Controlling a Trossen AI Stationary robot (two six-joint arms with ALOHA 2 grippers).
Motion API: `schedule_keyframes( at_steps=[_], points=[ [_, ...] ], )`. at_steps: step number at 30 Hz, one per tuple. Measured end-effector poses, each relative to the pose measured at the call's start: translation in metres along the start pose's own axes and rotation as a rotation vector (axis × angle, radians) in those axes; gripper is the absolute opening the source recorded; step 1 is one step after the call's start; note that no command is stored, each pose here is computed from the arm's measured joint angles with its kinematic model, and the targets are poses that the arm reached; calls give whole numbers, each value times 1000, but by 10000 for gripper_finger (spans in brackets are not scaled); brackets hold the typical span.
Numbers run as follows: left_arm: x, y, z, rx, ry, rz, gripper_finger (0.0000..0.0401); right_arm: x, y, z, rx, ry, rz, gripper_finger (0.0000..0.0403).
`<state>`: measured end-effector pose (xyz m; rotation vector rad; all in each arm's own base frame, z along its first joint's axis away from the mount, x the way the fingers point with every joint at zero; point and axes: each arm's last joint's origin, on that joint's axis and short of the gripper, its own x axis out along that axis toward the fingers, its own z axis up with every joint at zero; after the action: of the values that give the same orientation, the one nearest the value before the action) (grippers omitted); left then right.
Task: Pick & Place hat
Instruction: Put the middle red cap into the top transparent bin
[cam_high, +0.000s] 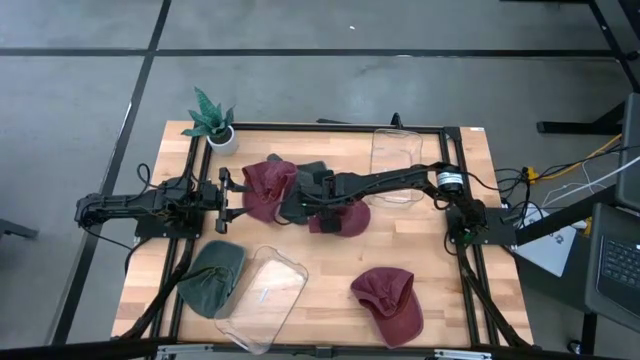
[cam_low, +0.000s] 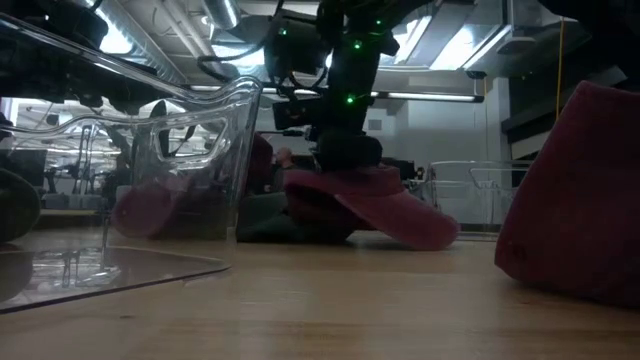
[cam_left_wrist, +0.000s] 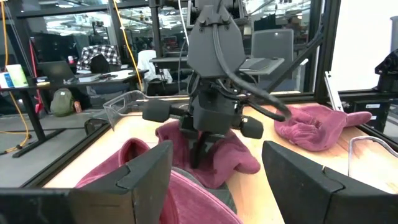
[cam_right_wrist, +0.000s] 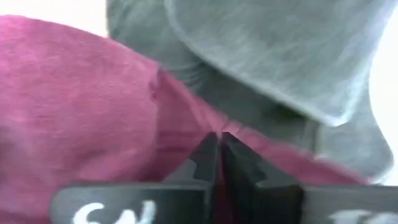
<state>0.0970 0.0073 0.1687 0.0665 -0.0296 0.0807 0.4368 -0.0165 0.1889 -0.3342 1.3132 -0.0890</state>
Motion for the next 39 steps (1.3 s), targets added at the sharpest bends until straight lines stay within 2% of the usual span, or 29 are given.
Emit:
schedule_keyframes(
  at_steps=[5,12,25,33,39],
  points=[
    [0,0,0,0,0,0,245,-3,10,-4,95,46,80,4],
    [0,0,0,0,0,0,245,-21,29,-10,184,115,142,32],
    [0,0,0,0,0,0,245,-46,63,-21,87,210,421,41],
    [0,0,0,0,0,0,245,-59,65,-22,-41,164,433,41],
    [0,0,0,0,0,0,245,-58,64,-13,22,85,396,42]
  ],
)
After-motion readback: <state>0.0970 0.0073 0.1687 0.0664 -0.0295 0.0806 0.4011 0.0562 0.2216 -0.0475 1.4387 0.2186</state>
